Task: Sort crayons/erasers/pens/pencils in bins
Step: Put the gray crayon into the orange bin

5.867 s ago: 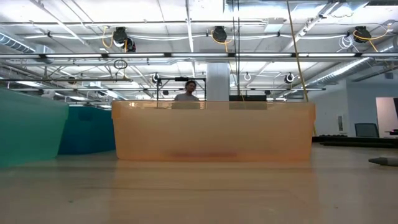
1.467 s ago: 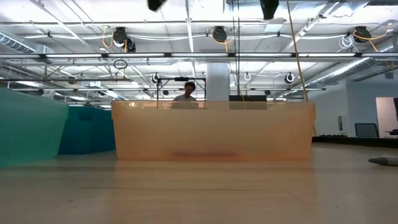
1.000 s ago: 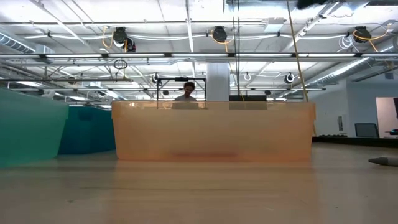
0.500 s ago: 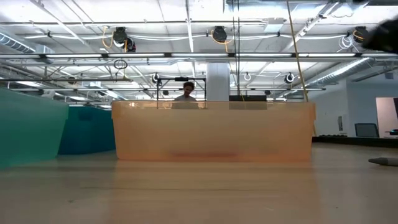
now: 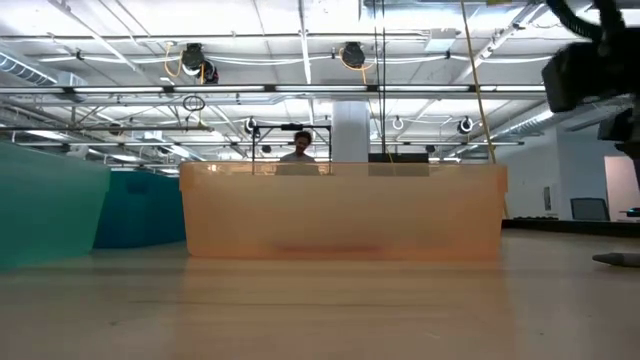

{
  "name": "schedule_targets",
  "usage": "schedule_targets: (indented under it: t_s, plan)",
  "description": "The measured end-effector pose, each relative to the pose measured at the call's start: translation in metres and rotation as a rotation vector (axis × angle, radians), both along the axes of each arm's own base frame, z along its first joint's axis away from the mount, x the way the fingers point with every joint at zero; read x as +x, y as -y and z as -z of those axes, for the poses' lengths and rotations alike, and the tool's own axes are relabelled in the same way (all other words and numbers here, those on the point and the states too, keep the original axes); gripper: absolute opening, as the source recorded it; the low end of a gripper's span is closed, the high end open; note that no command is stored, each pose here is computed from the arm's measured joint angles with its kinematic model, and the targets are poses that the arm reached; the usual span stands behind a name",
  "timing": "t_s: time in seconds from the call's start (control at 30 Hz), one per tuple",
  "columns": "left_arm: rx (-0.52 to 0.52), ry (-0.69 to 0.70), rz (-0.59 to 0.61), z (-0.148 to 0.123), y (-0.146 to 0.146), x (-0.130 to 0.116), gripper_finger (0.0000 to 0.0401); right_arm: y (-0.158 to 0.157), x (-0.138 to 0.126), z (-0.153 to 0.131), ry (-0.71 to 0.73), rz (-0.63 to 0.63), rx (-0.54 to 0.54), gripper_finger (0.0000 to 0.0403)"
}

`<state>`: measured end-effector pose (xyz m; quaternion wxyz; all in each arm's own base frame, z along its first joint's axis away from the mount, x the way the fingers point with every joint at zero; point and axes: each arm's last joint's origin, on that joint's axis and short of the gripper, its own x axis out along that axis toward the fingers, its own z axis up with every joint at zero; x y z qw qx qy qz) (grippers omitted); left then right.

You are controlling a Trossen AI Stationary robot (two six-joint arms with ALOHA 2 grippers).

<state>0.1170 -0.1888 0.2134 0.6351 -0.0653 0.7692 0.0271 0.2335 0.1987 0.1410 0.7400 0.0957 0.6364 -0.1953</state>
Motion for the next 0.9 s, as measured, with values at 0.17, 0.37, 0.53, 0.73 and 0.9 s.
schedule_targets:
  t_s: [0.17,0.37,0.53,0.73,0.9]
  plan:
    - [0.122,0.179,-0.018,-0.046,0.0,0.007,0.0181,0.009,-0.005,0.016,-0.032,0.017,0.071,0.0077]
    - [0.142,0.635,-0.162,-0.088,-0.008,0.01,0.0164,0.014,-0.009,0.023,-0.048,-0.026,0.068,0.002]
    - [0.15,0.844,-0.228,-0.106,-0.022,-0.001,0.0171,0.013,-0.006,0.002,-0.01,-0.106,0.108,0.0016]
    - [0.168,0.883,-0.199,-0.115,-0.036,-0.007,0.0173,0.022,0.004,-0.065,0.105,-0.166,0.18,0.0016]
    - [0.242,0.878,-0.192,-0.115,-0.046,-0.008,0.0173,0.037,0.029,-0.124,0.312,-0.235,0.189,0.0015]
